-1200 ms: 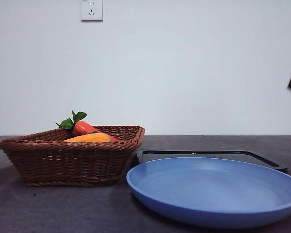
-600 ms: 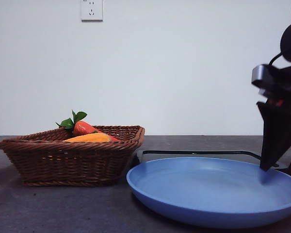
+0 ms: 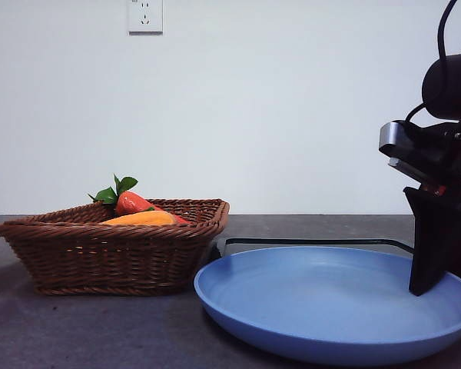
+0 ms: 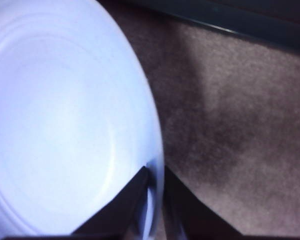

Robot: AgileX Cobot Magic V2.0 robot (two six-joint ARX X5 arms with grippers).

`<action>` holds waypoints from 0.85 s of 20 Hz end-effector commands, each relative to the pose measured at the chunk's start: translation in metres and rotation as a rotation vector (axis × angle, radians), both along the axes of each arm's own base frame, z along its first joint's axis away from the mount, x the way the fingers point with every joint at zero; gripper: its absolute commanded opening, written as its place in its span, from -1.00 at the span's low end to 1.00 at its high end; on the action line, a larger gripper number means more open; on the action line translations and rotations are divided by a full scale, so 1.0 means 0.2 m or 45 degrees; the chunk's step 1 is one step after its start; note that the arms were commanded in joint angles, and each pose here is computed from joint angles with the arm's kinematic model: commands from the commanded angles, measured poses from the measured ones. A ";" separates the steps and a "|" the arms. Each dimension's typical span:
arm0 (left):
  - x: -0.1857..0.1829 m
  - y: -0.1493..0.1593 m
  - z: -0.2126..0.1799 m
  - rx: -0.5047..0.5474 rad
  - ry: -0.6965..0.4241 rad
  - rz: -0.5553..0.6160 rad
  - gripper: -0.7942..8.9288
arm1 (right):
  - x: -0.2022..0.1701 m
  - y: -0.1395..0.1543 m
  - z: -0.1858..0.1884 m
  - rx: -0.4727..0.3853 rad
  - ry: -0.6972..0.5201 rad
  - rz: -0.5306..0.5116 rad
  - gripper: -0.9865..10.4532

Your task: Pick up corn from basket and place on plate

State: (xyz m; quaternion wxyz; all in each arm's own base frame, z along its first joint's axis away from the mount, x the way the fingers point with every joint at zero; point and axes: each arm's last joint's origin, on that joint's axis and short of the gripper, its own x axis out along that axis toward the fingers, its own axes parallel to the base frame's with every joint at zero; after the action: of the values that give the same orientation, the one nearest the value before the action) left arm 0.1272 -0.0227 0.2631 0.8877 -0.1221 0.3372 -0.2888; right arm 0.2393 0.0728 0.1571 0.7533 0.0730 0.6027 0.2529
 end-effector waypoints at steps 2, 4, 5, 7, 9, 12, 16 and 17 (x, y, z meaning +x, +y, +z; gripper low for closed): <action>0.04 -0.03 0.05 -0.004 -0.065 -0.055 -0.09 | 0.01 -0.02 0.03 -0.065 0.003 -0.025 -0.82; 0.07 -0.06 0.08 0.019 -0.083 -0.069 -0.09 | 0.01 -0.04 0.11 -0.060 -0.020 -0.037 -0.82; 0.10 -0.08 0.09 0.042 -0.087 -0.072 -0.09 | 0.00 -0.05 0.16 -0.055 -0.046 -0.047 -0.82; 0.16 -0.13 0.11 0.067 -0.101 -0.091 -0.09 | -0.02 -0.08 0.25 -0.043 -0.099 -0.070 -0.82; 0.24 -0.18 0.12 0.113 -0.098 -0.098 -0.09 | -0.06 -0.10 0.34 -0.036 -0.145 -0.089 -0.82; 0.37 -0.28 0.11 0.196 -0.090 -0.131 -0.09 | -0.12 -0.15 0.44 -0.021 -0.243 -0.123 -0.82; 0.58 -0.41 0.05 0.376 -0.040 -0.165 -0.09 | -0.21 -0.19 0.56 0.016 -0.371 -0.185 -0.82; 0.63 -0.44 0.04 0.411 -0.023 -0.165 -0.09 | -0.22 -0.20 0.58 0.025 -0.395 -0.191 -0.82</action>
State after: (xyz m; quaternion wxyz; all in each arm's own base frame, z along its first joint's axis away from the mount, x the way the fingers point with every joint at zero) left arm 0.2494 -0.1072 0.2683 0.8774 0.0328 0.3868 -0.2820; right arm 0.1913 0.0328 0.2672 0.8507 0.0789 0.4763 0.2079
